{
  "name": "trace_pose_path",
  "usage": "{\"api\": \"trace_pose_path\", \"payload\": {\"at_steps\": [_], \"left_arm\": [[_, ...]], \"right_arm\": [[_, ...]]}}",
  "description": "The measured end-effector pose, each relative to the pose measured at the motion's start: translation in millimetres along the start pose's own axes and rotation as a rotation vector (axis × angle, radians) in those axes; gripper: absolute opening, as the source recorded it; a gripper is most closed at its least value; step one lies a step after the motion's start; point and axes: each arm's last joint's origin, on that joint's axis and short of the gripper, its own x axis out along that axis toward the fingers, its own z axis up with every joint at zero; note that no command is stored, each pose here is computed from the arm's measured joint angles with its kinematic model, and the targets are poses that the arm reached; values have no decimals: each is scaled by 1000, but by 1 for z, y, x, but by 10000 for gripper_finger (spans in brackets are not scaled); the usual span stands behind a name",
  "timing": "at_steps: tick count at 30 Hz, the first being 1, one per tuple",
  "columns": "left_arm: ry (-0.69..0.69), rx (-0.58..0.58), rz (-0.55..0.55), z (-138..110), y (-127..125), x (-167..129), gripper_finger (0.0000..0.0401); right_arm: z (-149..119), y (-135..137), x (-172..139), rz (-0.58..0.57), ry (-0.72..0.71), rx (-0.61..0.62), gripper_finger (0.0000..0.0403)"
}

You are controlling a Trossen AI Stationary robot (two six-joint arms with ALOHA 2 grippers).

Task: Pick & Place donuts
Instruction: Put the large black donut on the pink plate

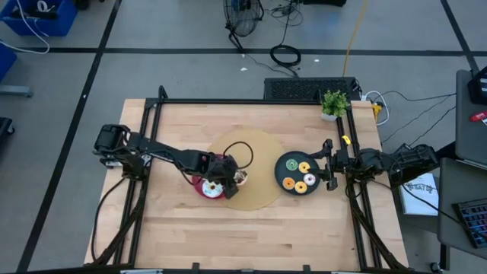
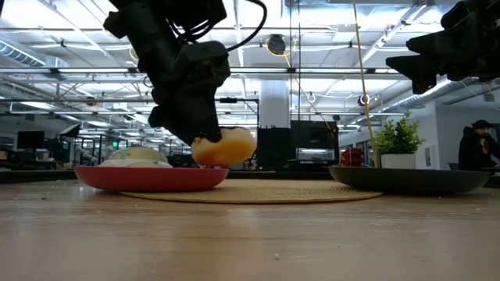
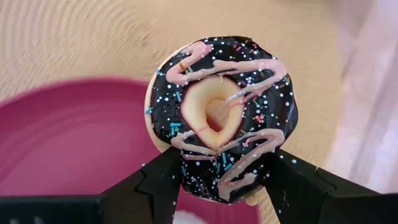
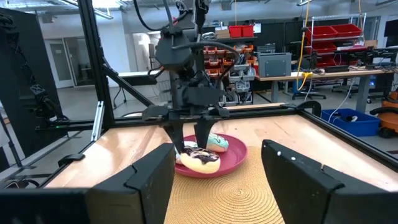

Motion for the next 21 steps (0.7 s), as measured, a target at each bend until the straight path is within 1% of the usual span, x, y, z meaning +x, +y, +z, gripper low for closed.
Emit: {"api": "trace_pose_path", "payload": {"at_steps": [7,12,18,21], "left_arm": [[75,-72,104,-9,8,-1,214],[85,-119,179,-12,13,-2,214],[84,-90,181,-12,13,-2,214],[85,-113,178,-12,14,-2,217]], "right_arm": [[0,0,0,0,0,0,226],[0,0,0,0,0,0,226],[0,0,0,0,0,0,226],[0,0,0,0,0,0,226]]}}
